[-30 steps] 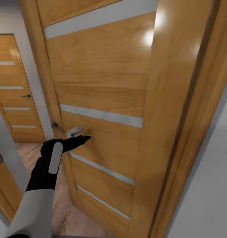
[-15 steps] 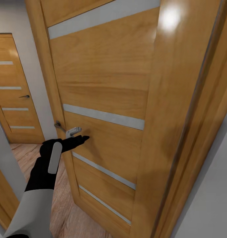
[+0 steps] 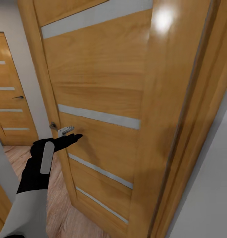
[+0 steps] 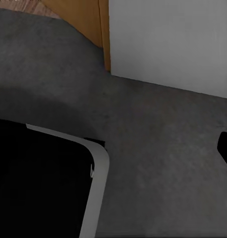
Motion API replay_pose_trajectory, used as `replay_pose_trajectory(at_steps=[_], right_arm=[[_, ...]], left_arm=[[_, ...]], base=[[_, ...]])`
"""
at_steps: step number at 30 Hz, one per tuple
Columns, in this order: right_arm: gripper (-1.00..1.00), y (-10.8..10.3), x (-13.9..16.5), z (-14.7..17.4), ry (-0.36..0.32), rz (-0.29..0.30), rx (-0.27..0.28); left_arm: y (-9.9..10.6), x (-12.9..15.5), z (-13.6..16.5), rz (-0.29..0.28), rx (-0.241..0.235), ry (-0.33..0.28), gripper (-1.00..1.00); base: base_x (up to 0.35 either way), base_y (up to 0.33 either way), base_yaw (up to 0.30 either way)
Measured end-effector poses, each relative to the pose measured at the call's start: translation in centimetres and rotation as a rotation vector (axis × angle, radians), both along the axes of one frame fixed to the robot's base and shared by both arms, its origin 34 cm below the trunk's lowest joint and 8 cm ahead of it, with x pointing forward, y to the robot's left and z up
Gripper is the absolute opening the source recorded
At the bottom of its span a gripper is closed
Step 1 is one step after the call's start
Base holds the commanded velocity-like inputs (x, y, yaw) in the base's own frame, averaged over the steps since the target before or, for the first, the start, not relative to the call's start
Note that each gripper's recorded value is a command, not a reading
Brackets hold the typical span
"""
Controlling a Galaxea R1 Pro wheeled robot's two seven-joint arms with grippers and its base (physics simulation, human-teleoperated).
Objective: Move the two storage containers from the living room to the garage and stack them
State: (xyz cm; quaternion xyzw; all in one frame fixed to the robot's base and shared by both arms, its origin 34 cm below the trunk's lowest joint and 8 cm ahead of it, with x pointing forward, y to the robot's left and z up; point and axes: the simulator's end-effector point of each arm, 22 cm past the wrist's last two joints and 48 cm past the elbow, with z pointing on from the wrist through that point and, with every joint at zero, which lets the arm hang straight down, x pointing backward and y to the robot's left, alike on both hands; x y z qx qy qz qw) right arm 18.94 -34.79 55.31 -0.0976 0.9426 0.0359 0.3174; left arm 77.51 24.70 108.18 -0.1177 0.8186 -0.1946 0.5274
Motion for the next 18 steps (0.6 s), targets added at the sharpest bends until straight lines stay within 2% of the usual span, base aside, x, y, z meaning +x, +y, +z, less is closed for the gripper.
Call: replay_pose_trajectory(at_steps=[8,16,18], right_arm=[[1.0,0.0,0.0,0.0,0.0,0.001,0.0],[1.0,0.0,0.0,0.0,0.0,0.0,0.0],[1.0,0.0,0.0,0.0,0.0,0.0,0.0]], left_arm=[[0.3,0.0,0.0,0.004,-0.018,-0.002,1.0],[0.2,0.1,-1.6,0.004,-0.016,0.036,1.0],[-0.2,0.2,-2.6,-0.003,-0.024,0.062,1.0]], base=[[0.036,0.268,-0.286],[0.145,0.294,-0.035],[0.15,0.278,-0.005]])
